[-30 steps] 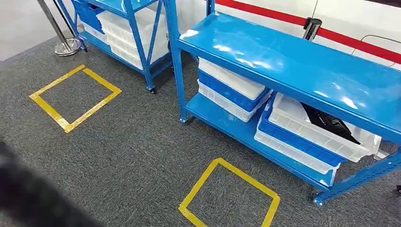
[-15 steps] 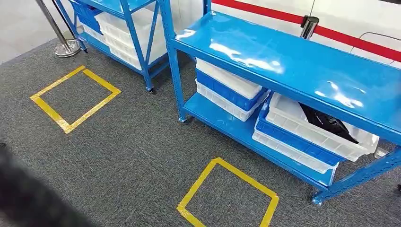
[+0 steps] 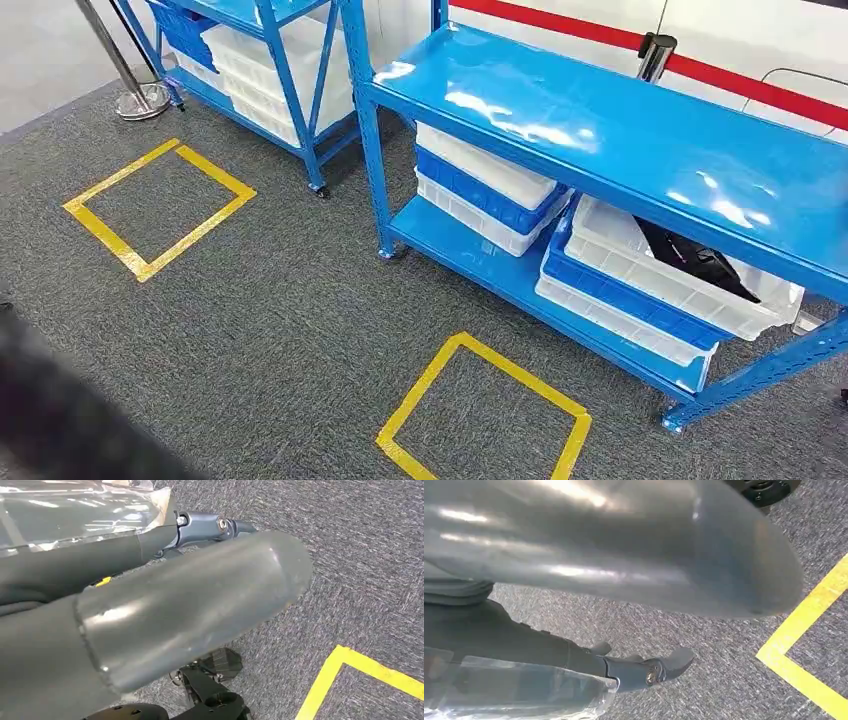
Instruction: Take the parts from the cabinet and place them on the table.
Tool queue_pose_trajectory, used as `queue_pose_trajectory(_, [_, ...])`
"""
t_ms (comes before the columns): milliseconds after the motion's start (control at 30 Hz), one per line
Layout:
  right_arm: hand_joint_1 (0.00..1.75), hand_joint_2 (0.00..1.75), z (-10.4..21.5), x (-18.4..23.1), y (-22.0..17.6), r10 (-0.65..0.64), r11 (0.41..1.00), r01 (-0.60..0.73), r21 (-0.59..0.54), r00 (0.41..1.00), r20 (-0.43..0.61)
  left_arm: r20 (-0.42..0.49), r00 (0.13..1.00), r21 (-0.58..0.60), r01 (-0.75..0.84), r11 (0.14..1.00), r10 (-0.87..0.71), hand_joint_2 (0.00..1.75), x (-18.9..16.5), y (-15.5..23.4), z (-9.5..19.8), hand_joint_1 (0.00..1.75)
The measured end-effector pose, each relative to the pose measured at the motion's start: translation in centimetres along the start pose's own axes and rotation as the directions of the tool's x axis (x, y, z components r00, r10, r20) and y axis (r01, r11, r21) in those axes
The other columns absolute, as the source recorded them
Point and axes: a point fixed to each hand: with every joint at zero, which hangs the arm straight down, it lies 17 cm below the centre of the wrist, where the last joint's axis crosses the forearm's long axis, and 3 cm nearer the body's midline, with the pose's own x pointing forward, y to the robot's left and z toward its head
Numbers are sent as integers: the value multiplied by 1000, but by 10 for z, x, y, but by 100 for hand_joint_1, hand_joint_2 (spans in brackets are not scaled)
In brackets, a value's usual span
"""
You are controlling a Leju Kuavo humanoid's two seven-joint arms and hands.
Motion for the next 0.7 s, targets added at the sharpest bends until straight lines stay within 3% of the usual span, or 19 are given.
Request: queue_pose_trajectory(700, [0, 0, -1, 0, -6, 12, 1000, -12, -15, 1000, 10, 1, 1000, -2, -2, 1000, 2, 0, 2, -2, -1, 0])
